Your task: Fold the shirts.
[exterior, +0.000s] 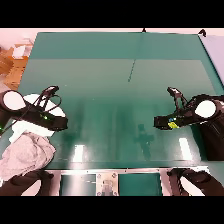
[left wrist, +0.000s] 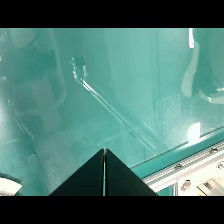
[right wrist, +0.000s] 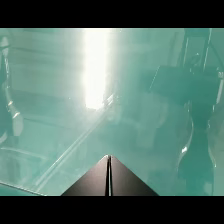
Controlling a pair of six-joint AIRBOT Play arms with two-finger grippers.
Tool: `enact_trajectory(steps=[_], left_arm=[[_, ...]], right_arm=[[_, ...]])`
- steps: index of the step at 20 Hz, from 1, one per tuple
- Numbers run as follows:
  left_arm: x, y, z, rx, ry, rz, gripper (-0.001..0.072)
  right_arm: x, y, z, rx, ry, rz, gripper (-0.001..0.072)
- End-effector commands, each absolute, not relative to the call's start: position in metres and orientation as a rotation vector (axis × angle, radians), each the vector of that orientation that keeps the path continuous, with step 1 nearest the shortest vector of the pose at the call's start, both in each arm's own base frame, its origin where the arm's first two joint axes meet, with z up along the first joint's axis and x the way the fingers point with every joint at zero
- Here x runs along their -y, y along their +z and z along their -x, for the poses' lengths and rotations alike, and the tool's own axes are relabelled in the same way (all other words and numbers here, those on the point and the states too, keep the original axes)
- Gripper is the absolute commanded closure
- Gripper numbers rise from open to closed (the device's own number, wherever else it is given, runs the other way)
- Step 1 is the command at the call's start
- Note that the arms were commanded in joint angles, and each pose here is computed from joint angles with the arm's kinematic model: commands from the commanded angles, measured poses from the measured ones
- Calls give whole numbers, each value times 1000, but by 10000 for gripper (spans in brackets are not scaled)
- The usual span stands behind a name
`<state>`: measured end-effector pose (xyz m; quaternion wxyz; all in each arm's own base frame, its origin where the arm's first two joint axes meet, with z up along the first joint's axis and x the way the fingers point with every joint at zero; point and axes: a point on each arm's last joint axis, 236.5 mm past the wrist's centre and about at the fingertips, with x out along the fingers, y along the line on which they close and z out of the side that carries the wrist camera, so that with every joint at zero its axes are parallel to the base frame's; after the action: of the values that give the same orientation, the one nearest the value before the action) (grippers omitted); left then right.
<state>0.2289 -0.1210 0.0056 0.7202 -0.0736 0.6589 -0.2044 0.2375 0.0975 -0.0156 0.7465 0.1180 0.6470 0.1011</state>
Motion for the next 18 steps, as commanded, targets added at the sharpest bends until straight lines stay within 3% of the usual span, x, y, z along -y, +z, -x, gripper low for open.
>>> enact_trajectory(steps=[1,10,15,18], left_arm=[[121,6,-229,-1456,-452,162,683],[122,6,-231,-1447,-452,167,684],[125,15,-277,-1255,-411,202,684],[63,8,-310,-1152,-214,-39,680]], right_arm=[[-98,-16,-237,-1415,222,-259,690],[-98,-16,-237,-1415,222,-259,690],[-98,-14,-247,-1373,217,-264,690],[-98,-12,-257,-1330,213,-270,690]])
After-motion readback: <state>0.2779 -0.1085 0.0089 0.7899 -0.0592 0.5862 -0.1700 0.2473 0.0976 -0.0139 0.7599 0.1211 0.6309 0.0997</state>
